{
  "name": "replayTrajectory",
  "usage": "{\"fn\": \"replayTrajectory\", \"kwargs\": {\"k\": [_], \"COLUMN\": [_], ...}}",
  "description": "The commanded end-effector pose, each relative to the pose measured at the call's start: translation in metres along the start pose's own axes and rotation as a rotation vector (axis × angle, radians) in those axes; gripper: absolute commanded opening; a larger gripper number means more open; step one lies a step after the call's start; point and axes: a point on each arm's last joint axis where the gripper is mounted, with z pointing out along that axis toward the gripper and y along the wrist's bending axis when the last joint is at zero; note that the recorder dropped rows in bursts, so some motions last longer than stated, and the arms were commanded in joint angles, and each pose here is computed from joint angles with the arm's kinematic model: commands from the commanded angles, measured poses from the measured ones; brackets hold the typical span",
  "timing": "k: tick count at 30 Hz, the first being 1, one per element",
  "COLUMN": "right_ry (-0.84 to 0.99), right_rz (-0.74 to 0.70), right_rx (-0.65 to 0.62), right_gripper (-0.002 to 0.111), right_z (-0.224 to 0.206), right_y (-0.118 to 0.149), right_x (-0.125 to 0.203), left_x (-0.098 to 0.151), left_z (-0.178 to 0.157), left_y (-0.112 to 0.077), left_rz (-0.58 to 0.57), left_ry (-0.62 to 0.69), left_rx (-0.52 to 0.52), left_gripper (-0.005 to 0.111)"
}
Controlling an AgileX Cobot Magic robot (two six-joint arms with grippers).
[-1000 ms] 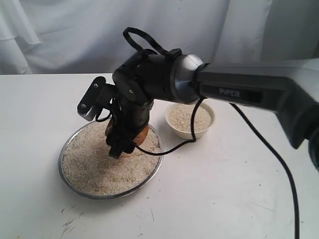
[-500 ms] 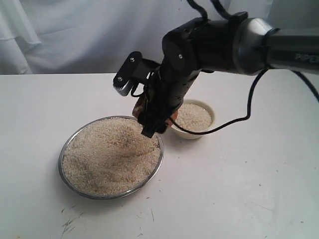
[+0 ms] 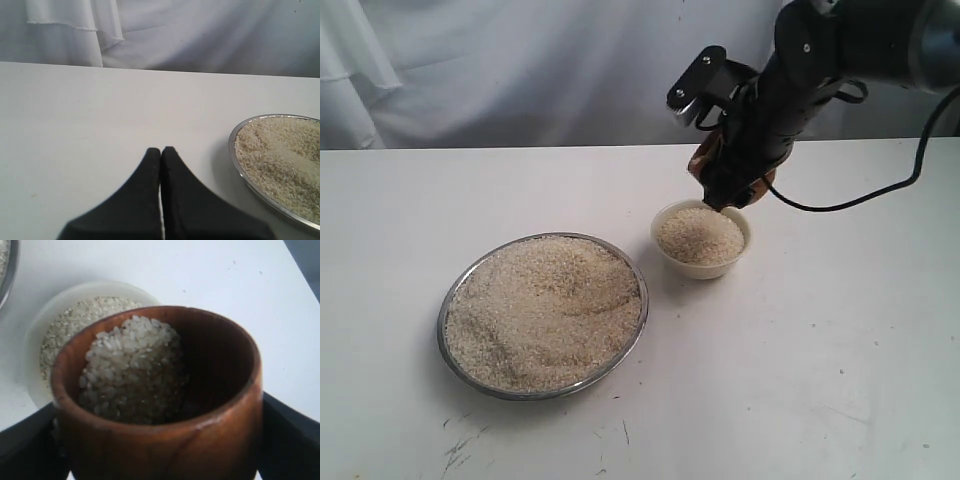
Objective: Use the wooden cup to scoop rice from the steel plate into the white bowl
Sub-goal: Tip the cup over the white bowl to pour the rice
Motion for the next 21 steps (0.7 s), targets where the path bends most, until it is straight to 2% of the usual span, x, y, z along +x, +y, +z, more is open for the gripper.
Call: {"fn": "replayTrajectory", "kwargs": {"k": [1, 10, 16, 21], "right_ry": [0.005, 0.103, 0.067, 0.080], "right_rz": [-0.017, -0.175, -0.186, -0.273], "right_rx": [0.040, 0.127, 0.136, 0.134], "right_gripper": [0.000, 0.000, 0.000, 0.000], "right_z": [-0.005, 0.005, 0.006, 0.015], "right_y": [-0.010, -0.013, -0.009, 0.002], "right_x": [0.006, 0.020, 0.014, 0.008], "left_x": [0.001, 0.001, 0.001, 0.001], "left_z": [0.000, 0.000, 0.000, 0.000], "left_y": [0.000, 0.000, 0.000, 0.000], "left_rz": [0.001, 0.001, 0.001, 0.001], "left_ry": [-0.006, -0.006, -0.006, -0.006], "left_rx": [0.003, 0.003, 0.003, 0.003], "left_gripper": [0.000, 0.000, 0.000, 0.000]}}
